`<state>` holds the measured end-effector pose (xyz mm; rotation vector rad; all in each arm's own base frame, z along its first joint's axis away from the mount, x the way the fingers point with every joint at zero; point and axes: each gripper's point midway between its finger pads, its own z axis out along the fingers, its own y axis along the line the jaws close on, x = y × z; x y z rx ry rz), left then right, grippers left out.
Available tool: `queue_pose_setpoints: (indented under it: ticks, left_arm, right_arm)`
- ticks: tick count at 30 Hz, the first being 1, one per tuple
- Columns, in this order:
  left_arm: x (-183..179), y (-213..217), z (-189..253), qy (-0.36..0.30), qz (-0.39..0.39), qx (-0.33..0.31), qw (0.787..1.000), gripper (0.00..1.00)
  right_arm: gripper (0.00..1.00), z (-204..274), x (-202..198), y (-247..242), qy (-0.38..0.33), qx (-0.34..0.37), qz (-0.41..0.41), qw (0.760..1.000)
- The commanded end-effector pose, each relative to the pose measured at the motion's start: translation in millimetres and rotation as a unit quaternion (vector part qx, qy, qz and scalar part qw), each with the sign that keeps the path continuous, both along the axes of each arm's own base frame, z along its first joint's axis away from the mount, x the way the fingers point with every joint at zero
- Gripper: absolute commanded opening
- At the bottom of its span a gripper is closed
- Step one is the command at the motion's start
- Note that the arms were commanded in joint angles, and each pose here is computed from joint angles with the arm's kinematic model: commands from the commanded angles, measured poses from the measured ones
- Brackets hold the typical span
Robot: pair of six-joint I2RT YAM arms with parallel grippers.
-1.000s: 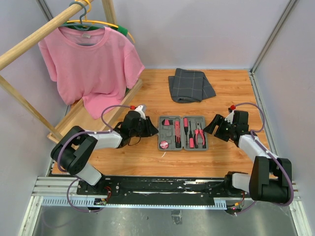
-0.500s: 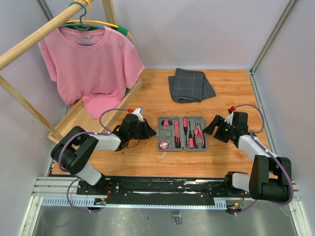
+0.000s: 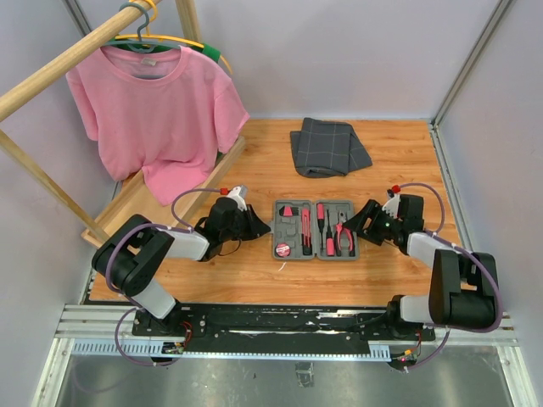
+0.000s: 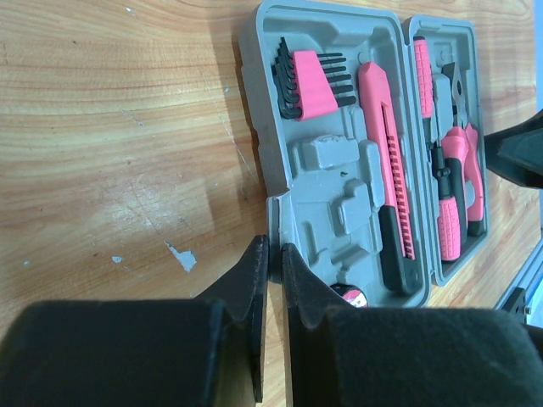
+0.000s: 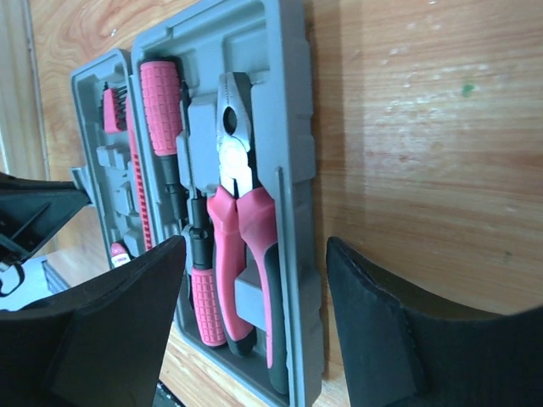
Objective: Sort the tools into containers
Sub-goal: Close the storage box at the center of the board.
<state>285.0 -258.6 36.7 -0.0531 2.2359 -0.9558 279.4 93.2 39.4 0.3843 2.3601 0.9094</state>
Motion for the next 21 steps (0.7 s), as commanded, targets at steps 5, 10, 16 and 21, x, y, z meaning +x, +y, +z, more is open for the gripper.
queue_pose_setpoints:
  ticks: [5, 10, 16, 21]
  left_arm:
    - [-11.9, 9.7, -24.7, 0.028, -0.007, 0.031, 0.999, 0.0]
    - [-11.7, 8.5, -24.4, 0.027, -0.008, 0.03, 0.999, 0.0]
    - [-11.4, 3.7, -23.3, 0.026, -0.013, 0.026, 0.999, 0.01]
    - [-11.1, -0.9, -22.1, 0.026, -0.016, 0.023, 0.999, 0.01]
  right_arm:
    - [0.65, 18.9, 0.5, 13.9, -0.023, 0.058, 0.026, 0.998]
    - [0.65, 40.8, -0.1, 17.7, -0.042, 0.06, 0.041, 0.996]
    - [0.65, 64.7, -4.5, 25.6, -0.053, 0.054, 0.061, 0.995]
    - [0.65, 81.6, -9.9, 41.8, -0.061, 0.044, 0.088, 0.993]
